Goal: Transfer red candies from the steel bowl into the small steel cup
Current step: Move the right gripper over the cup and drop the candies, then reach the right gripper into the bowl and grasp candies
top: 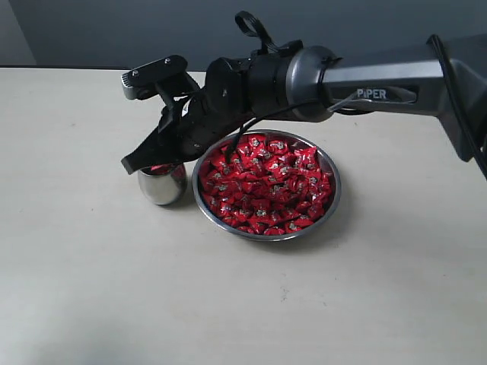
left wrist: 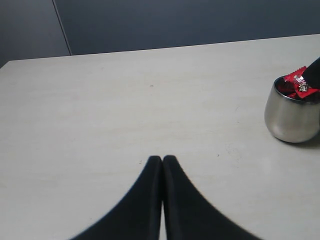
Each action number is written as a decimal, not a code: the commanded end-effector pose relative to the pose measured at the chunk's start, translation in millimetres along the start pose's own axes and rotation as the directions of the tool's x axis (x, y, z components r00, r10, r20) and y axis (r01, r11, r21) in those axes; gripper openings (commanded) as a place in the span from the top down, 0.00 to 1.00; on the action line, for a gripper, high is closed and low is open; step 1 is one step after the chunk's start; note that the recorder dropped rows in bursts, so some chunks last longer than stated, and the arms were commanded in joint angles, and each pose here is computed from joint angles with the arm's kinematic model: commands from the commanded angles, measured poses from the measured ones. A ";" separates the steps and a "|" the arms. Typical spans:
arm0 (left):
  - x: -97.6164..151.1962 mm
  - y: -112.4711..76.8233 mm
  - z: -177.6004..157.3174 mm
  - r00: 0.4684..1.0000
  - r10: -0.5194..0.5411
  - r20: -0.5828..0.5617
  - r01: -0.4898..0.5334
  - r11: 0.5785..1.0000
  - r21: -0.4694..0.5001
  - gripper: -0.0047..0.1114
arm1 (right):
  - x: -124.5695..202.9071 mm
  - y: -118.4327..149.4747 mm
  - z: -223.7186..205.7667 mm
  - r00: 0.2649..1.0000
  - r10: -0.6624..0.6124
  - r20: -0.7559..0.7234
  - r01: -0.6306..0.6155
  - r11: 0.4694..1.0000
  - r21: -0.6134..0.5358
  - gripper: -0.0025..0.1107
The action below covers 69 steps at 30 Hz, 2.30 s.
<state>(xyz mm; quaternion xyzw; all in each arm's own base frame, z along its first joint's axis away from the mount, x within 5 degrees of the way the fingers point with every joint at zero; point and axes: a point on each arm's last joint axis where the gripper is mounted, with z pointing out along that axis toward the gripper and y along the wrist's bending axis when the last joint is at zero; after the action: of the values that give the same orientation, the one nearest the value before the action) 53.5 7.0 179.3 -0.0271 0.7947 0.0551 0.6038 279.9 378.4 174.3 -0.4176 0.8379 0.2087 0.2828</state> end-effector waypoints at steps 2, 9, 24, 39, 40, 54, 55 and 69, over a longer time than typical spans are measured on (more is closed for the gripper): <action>-3.3 -0.2 -1.2 1.000 0.002 0.019 -0.002 1.000 0.006 0.96 | -6.0 -1.1 -4.3 1.000 -0.019 0.001 0.019 1.000 0.000 0.97; -3.3 -0.2 -1.2 1.000 0.002 0.019 -0.002 1.000 0.006 0.96 | -4.7 -0.8 -4.5 1.000 -0.025 -0.019 0.025 1.000 -0.004 0.97; -3.3 -0.2 -1.2 1.000 0.002 0.019 -0.002 1.000 0.006 0.96 | -8.9 -3.9 -13.7 0.996 -0.061 -0.060 0.061 0.998 0.002 0.56; -3.3 -0.2 -1.2 1.000 0.002 0.019 -0.002 1.000 0.006 0.96 | -11.2 -57.2 -58.2 0.988 0.049 -0.145 -0.029 0.990 0.137 0.68; -3.3 -0.2 -1.2 1.000 0.002 0.019 -0.002 1.000 0.006 0.96 | -9.4 -58.9 -57.7 0.987 0.053 -0.149 -0.032 0.990 0.140 0.68; -3.3 -0.2 -1.2 1.000 0.002 0.019 -0.002 1.000 0.006 0.96 | 33.8 -61.0 -39.3 0.969 0.088 -0.230 -0.058 0.989 0.133 0.68; -3.3 -0.2 -1.2 1.000 0.002 0.019 -0.002 1.000 0.006 0.96 | 35.3 -57.5 -37.2 0.971 0.081 -0.223 -0.054 0.991 0.124 0.68; -3.3 -0.2 -1.2 1.000 0.002 0.019 -0.002 1.000 0.006 0.96 | 52.4 -43.0 -0.8 0.972 0.057 -0.229 -0.037 0.995 0.090 0.68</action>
<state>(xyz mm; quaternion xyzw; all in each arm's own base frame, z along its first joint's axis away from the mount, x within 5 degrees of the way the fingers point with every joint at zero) 53.5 7.0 179.3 -0.0271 0.7947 0.0551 0.6038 290.1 320.7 144.1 -0.4029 0.8844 0.1300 0.1963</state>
